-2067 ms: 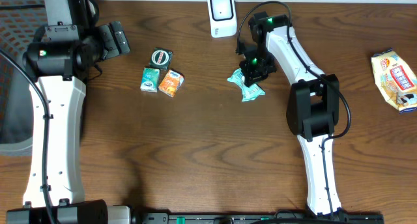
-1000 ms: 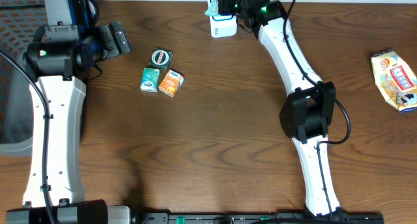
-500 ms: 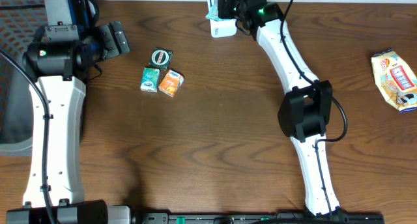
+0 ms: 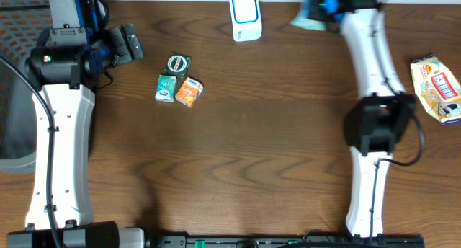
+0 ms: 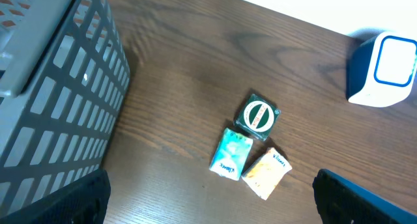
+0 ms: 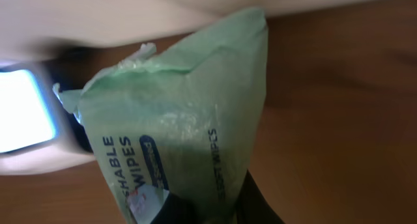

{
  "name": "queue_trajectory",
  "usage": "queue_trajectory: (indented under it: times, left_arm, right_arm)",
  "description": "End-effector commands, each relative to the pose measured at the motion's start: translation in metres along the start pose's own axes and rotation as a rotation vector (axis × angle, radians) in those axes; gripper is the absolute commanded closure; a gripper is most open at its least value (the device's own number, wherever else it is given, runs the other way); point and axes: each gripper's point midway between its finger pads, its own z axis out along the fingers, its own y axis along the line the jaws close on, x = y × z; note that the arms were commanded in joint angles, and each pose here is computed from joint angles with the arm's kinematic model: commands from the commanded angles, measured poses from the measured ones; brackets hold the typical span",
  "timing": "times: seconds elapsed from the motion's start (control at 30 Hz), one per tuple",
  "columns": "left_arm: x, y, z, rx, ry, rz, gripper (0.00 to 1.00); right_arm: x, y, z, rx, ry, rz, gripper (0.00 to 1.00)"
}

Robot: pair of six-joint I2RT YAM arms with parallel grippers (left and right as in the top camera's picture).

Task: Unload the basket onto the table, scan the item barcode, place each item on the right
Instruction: 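Carry the green pack right and drop it on the yellow bag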

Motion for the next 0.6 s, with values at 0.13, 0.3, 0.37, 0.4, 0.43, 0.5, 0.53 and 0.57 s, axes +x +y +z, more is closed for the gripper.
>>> queue_trajectory:
  times: [0.13,0.3,0.37,0.4,0.43,0.5,0.53,0.57]
  left_arm:
    - [0.002,0.003,0.003,-0.015,0.009,-0.008,0.02]
    - [0.002,0.003,0.003,-0.015,0.009,-0.008,0.02]
    - [0.002,0.003,0.003,-0.015,0.009,-0.008,0.02]
    - [0.002,0.003,0.003,-0.015,0.009,-0.008,0.02]
    - [0.002,0.003,0.003,-0.015,0.009,-0.008,0.02]
    - [0.002,0.003,0.003,-0.015,0.009,-0.007,0.02]
    - [0.002,0.003,0.003,-0.015,0.009,-0.008,0.02]
    - [0.002,0.003,0.003,-0.015,0.009,-0.008,0.02]
  right_arm:
    - [0.022,-0.177,-0.053,0.456,0.126,0.107,0.99]
    - [0.035,-0.242,-0.068,0.5,0.152,0.253,0.99]
    - [0.041,-0.262,-0.074,0.523,0.16,0.315,0.99]
    - [0.045,-0.274,-0.077,0.536,0.163,0.343,0.99]
    - [0.049,-0.289,-0.083,0.553,0.162,0.39,0.99]
    - [0.056,-0.306,-0.089,0.572,0.165,0.447,0.99]
    - [0.06,-0.313,-0.091,0.581,0.17,0.47,0.99]
    - [0.063,-0.318,-0.093,0.587,0.176,0.484,0.99]
